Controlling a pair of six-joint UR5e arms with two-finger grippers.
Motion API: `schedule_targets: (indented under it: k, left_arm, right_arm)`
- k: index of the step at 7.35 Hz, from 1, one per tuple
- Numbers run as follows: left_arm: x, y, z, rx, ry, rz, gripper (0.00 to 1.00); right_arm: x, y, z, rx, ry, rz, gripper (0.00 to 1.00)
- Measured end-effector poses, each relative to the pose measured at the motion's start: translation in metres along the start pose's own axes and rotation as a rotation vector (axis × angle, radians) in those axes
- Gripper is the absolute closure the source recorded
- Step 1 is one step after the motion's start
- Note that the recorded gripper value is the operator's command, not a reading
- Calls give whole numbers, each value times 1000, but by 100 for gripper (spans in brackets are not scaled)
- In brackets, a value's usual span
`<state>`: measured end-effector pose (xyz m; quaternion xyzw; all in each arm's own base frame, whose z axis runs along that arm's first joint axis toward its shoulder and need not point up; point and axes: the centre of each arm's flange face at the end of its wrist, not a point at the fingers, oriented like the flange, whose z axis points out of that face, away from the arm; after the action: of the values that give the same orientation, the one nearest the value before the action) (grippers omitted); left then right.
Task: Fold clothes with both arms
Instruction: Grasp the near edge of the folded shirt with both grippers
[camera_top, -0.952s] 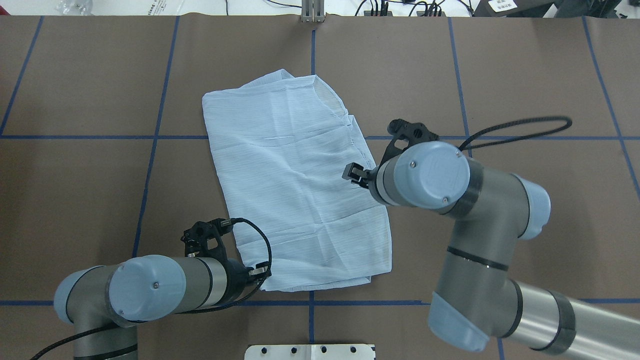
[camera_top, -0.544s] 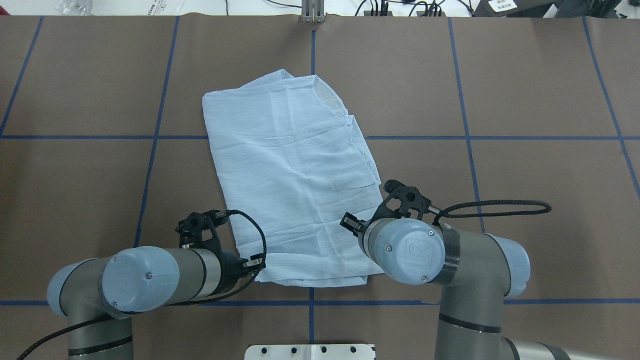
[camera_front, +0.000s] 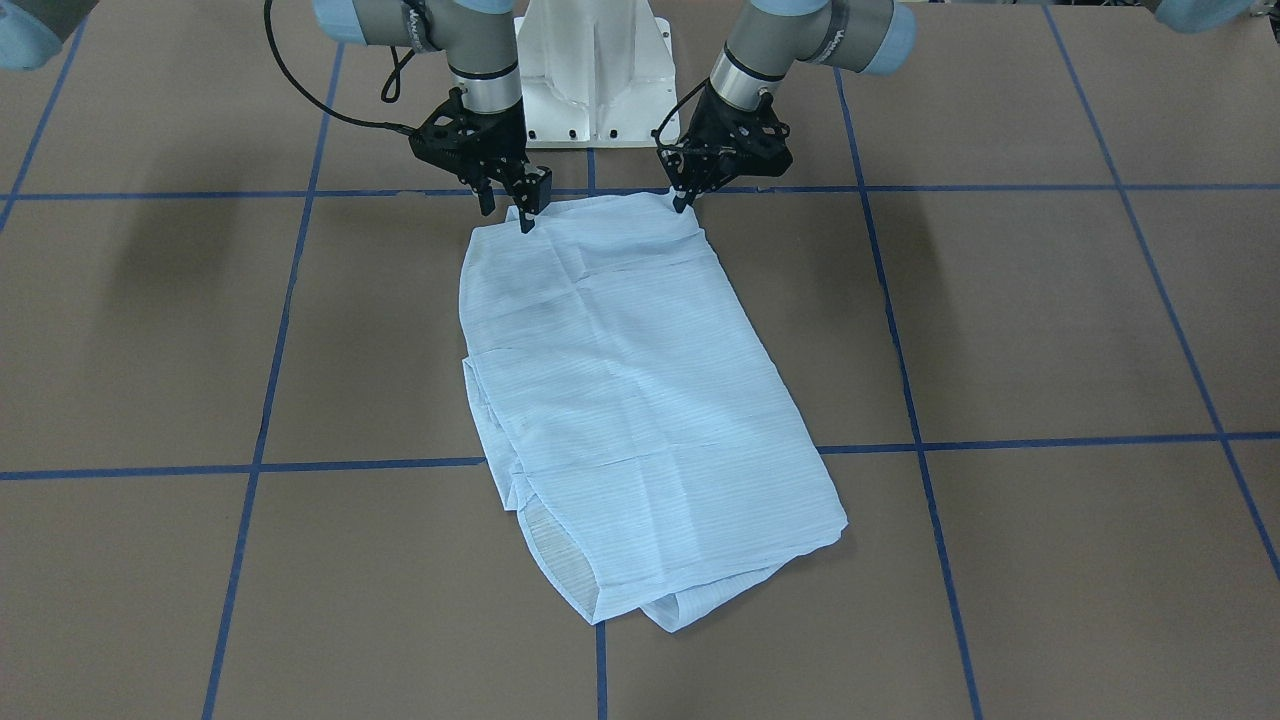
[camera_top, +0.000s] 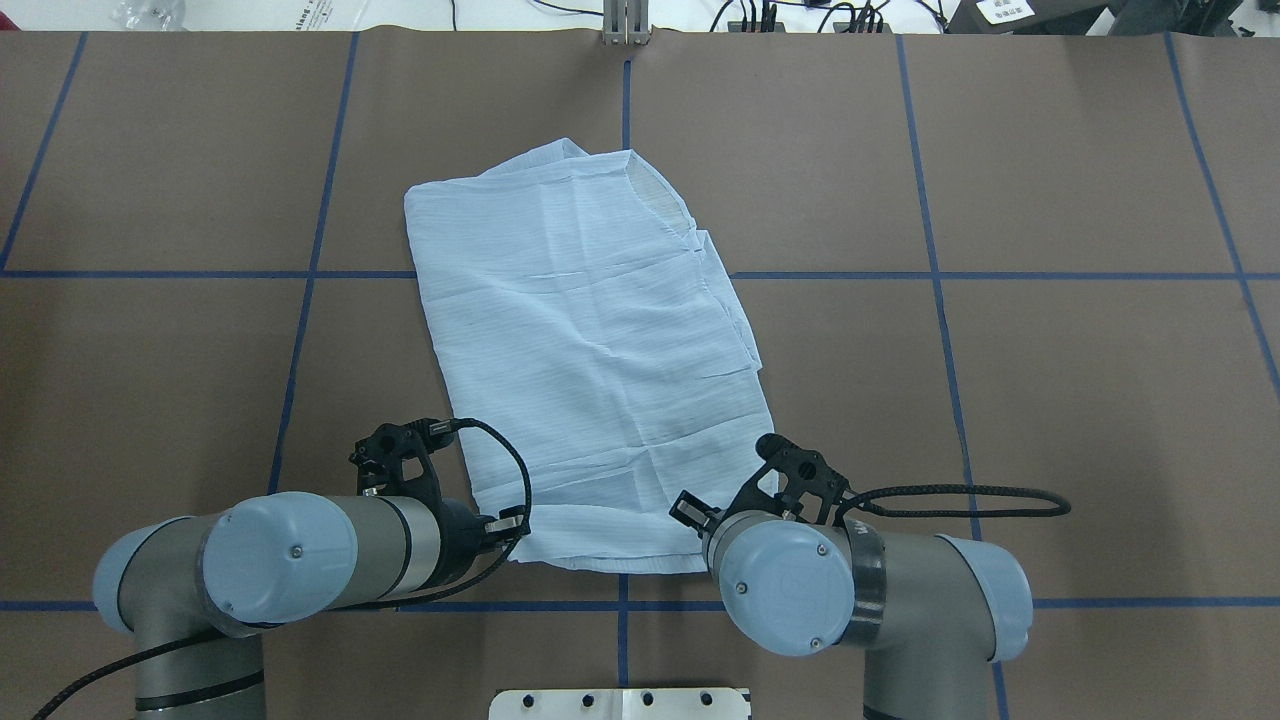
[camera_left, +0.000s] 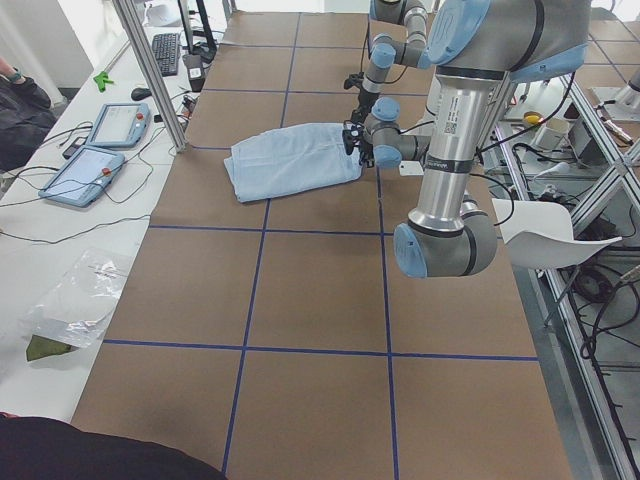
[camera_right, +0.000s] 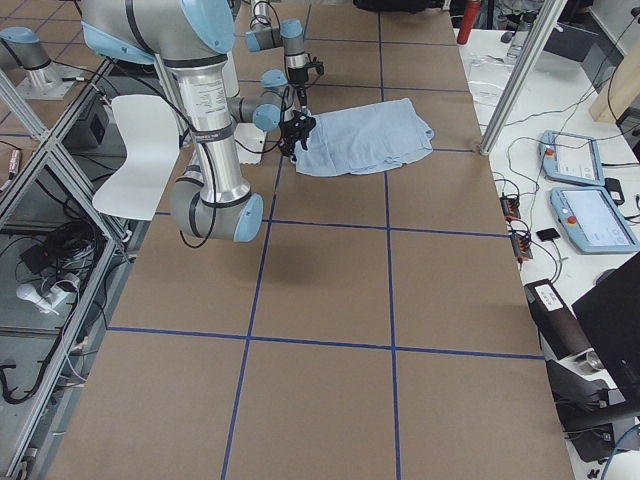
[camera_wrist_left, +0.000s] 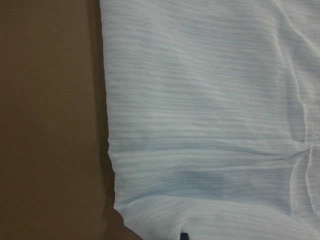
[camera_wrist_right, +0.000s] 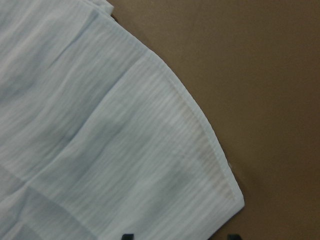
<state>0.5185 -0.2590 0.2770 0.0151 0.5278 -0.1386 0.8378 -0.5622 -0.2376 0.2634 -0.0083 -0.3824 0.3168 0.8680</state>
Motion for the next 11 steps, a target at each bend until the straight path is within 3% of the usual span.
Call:
schedule_targets:
  k: [4,6,9,11]
  left_arm:
    - [-1,0,-1,0,1,-7,100]
    - [-1,1,-2,0,2,-7,100]
    - [-2,1,-2,0,1,-7,100]
    - [-1,1,-2,-1,2,-7,100]
  right_arm:
    - [14,29,16,25,22,24,34]
    - [13,32,21,37,22,40,42]
    - [7,31,17,38,9,60,39]
    - [3,24,13,46,-4,84,32]
